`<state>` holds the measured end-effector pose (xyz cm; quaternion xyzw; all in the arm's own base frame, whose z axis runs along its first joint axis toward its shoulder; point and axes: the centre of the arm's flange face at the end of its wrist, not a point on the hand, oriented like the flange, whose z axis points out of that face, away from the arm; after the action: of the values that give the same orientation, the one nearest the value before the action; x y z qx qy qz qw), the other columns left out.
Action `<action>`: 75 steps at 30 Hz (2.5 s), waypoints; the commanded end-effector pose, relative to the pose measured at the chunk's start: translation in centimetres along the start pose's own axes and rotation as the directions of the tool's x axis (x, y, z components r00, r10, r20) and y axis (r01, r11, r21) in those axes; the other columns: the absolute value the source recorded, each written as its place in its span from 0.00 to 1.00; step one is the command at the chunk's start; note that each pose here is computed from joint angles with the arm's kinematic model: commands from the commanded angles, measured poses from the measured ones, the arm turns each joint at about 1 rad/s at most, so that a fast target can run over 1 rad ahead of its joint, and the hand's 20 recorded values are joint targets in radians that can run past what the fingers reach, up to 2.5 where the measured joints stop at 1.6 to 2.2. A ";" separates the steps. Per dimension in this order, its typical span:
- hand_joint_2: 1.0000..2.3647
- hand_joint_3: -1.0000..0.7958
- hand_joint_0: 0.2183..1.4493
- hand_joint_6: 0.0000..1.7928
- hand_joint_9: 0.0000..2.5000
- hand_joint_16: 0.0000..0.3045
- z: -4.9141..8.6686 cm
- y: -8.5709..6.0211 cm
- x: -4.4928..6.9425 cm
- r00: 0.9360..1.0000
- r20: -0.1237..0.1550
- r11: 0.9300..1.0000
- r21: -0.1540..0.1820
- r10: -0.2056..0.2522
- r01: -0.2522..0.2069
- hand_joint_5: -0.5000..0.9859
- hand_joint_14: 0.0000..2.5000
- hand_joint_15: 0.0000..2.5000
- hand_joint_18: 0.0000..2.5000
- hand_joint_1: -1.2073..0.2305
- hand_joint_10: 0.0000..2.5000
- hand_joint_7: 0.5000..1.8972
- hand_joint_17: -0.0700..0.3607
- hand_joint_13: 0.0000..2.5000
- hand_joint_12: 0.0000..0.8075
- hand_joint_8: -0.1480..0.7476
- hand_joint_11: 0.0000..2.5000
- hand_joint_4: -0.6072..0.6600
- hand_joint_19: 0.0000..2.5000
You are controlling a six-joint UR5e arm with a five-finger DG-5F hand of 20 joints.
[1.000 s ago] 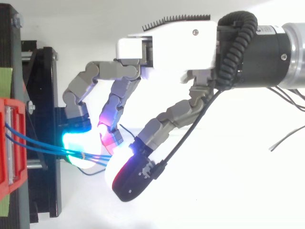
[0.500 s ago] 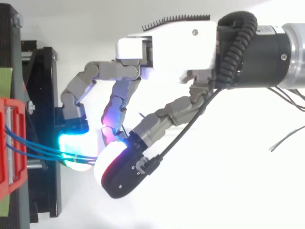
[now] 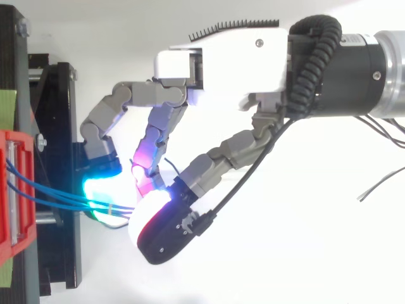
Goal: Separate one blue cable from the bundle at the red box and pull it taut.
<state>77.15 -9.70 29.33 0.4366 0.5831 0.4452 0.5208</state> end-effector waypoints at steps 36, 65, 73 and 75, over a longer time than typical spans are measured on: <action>0.00 0.31 0.33 0.48 0.49 0.11 -0.1 0.0 -0.1 1.000 -0.011 1.000 -0.001 0.001 -0.001 0.30 0.01 0.29 0.32 0.23 0.01 0.38 0.33 0.42 0.32 0.39 0.37 0.35 0.27; 0.00 0.28 0.29 0.44 0.49 0.12 -0.1 -0.1 -0.2 1.000 -0.009 1.000 0.000 0.001 -0.001 0.30 0.01 0.29 0.31 0.34 0.01 0.39 0.35 0.41 0.35 0.42 0.38 0.41 0.29; 0.01 0.41 0.33 0.50 0.47 0.12 -0.1 0.0 -0.1 1.000 -0.011 1.000 -0.001 0.003 -0.003 0.27 0.01 0.30 0.31 0.23 0.01 0.38 0.35 0.40 0.35 0.43 0.39 0.42 0.29; 0.02 0.42 0.36 0.51 0.47 0.12 -0.1 -0.1 -0.2 1.000 -0.009 1.000 0.000 0.003 -0.003 0.26 0.01 0.29 0.31 0.21 0.01 0.39 0.35 0.40 0.36 0.42 0.39 0.39 0.29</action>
<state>77.08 -9.86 29.32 0.4350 0.5849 0.4484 0.5173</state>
